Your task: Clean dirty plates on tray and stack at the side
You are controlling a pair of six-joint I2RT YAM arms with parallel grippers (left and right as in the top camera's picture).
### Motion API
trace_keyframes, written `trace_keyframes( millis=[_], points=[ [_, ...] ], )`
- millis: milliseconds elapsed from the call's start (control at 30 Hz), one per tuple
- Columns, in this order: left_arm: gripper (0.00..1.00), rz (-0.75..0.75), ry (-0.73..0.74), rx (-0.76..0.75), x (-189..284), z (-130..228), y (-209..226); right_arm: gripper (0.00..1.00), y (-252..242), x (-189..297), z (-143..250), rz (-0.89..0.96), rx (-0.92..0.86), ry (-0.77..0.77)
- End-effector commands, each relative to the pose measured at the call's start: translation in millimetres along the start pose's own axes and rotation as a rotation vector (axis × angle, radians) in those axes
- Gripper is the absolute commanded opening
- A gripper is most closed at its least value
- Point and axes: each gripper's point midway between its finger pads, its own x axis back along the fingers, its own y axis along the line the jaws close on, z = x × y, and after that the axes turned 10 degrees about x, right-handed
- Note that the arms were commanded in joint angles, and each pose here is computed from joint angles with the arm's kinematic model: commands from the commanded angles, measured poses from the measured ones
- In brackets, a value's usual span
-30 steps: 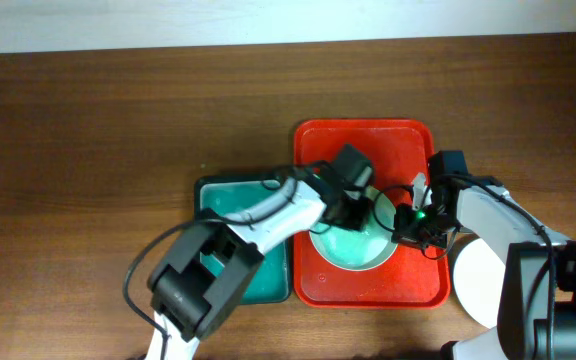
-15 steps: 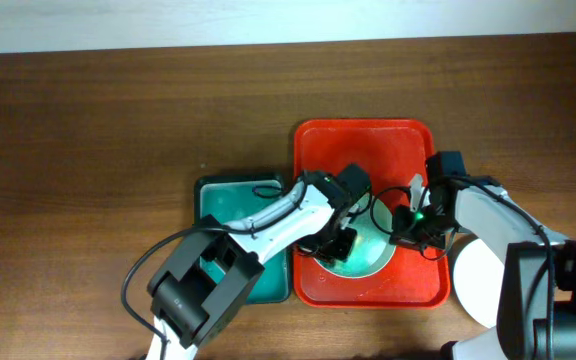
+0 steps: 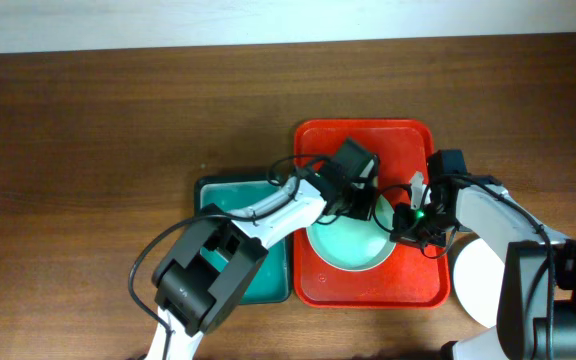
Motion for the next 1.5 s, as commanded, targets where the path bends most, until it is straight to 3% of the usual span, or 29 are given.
trace_keyframes(
  millis=[0,100,167,267,300,333,367,467,533,600,667,700,767,800,833,933,1067,1300,1467],
  points=[
    [0.0,0.048,0.134,0.026,-4.4,28.0,-2.3,0.04,-11.6,-2.1,4.7,0.056,0.011,0.02],
    [0.0,-0.314,0.099,0.088,49.0,16.6,82.7,0.04,-11.7,-2.0,5.3,0.056,0.01,0.022],
    [0.0,-0.406,0.05,0.019,88.7,7.9,87.6,0.04,-11.6,-2.0,5.1,0.056,0.01,0.021],
    [0.0,-0.295,-0.043,-0.008,166.3,2.4,42.8,0.04,-11.7,-2.0,4.3,0.056,0.012,0.018],
    [0.0,-0.337,-0.11,-0.005,208.0,1.5,45.7,0.04,-11.4,-1.3,3.0,0.056,0.013,0.014],
    [0.0,-0.472,-0.17,0.016,248.8,4.9,69.2,0.04,-9.6,3.4,-2.7,0.057,0.018,-0.002],
    [0.0,-0.549,-0.149,0.047,266.7,18.5,89.9,0.04,-7.1,10.1,-6.2,0.057,0.023,-0.014],
    [0.0,-0.609,0.008,0.189,234.1,70.2,149.5,0.04,3.4,43.0,-10.3,0.084,0.052,-0.075],
    [0.0,-0.488,0.084,0.289,185.0,112.0,180.4,0.04,7.9,70.7,-0.2,0.211,0.108,-0.098],
    [0.0,-0.453,0.1,0.314,171.0,127.3,189.2,0.04,23.9,84.9,1.4,0.235,0.149,-0.13],
    [0.34,-0.457,0.113,0.317,178.4,129.1,185.6,0.04,54.1,97.0,-0.4,0.217,0.206,-0.158],
    [0.43,-0.455,0.108,0.315,188.5,125.7,179.4,0.04,65.3,100.8,-2.0,0.208,0.218,-0.168],
    [0.88,-0.425,0.024,0.28,240.0,104.5,151.4,0.04,117.9,108.8,-8.9,0.163,0.291,-0.236],
    [0.91,-0.416,-0.012,0.277,255.5,99.5,144.7,0.04,130.1,108.6,-11.1,0.163,0.306,-0.263],
    [0.98,-0.384,-0.129,0.257,299.8,92.1,125.0,0.04,162.4,103.5,-16.9,0.192,0.344,-0.362],
    [1.0,-0.397,-0.295,0.229,351.8,95.0,114.4,0.04,199.3,105.7,-32.3,0.285,0.432,-0.557],
    [0.99,-0.426,-0.526,0.192,405.8,106.7,110.2,0.04,236.2,168.6,-29.2,0.597,0.516,-0.968],
    [0.99,-0.478,-0.572,0.197,416.8,106.8,117.4,0.04,273.0,226.6,23.0,0.844,0.608,-1.298],
    [1.0,-0.478,-0.571,0.197,416.6,107.1,117.4,0.04,276.9,228.7,28.9,0.847,0.62,-1.315]
  ],
)
